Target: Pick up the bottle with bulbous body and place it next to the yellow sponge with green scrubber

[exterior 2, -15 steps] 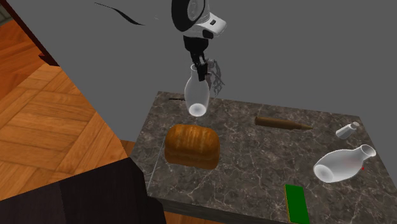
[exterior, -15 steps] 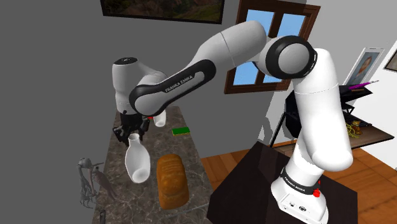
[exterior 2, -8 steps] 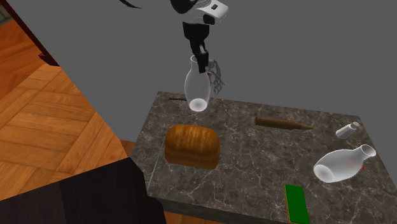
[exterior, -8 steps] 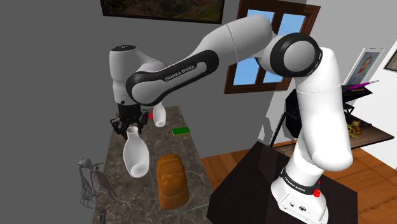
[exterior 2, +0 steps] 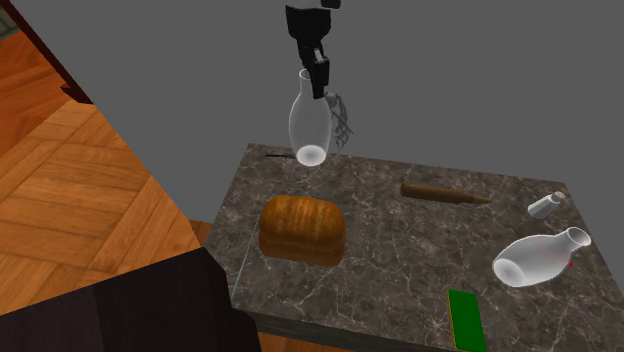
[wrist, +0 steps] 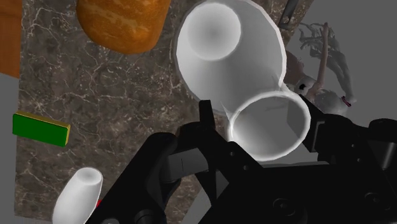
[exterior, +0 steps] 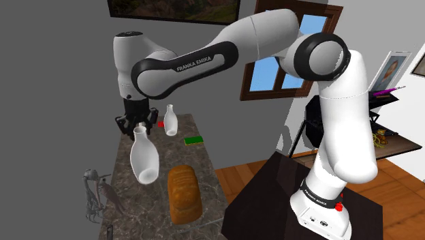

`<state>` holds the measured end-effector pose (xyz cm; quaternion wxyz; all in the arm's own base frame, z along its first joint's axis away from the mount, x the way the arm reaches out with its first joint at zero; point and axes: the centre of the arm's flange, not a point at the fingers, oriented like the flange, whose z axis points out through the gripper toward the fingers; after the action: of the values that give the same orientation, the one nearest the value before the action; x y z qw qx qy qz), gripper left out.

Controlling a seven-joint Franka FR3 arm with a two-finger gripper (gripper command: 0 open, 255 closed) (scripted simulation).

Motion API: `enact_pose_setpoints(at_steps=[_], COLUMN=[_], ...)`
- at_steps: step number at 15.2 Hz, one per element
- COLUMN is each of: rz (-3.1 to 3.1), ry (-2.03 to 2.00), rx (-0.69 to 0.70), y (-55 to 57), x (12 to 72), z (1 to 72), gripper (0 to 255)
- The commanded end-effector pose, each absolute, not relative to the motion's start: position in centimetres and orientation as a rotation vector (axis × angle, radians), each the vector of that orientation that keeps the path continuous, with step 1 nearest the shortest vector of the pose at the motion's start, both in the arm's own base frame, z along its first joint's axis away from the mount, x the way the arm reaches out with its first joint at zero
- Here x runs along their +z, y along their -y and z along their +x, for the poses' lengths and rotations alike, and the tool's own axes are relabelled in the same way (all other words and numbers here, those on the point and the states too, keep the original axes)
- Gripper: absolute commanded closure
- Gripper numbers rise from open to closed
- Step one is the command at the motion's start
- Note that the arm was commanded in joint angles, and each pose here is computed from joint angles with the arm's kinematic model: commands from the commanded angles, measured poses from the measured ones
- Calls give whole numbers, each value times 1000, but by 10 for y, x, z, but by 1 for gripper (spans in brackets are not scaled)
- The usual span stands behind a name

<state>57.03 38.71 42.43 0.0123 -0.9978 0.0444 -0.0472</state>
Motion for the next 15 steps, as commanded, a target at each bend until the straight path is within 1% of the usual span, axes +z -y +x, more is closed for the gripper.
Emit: enact_pose_setpoints(at_steps=[1,15], rz=[-3110,-3110], ry=[-139,-139], rx=[-147,-147], y=[-387,-387], x=[435,509], z=[570,570], gripper=[255,255])
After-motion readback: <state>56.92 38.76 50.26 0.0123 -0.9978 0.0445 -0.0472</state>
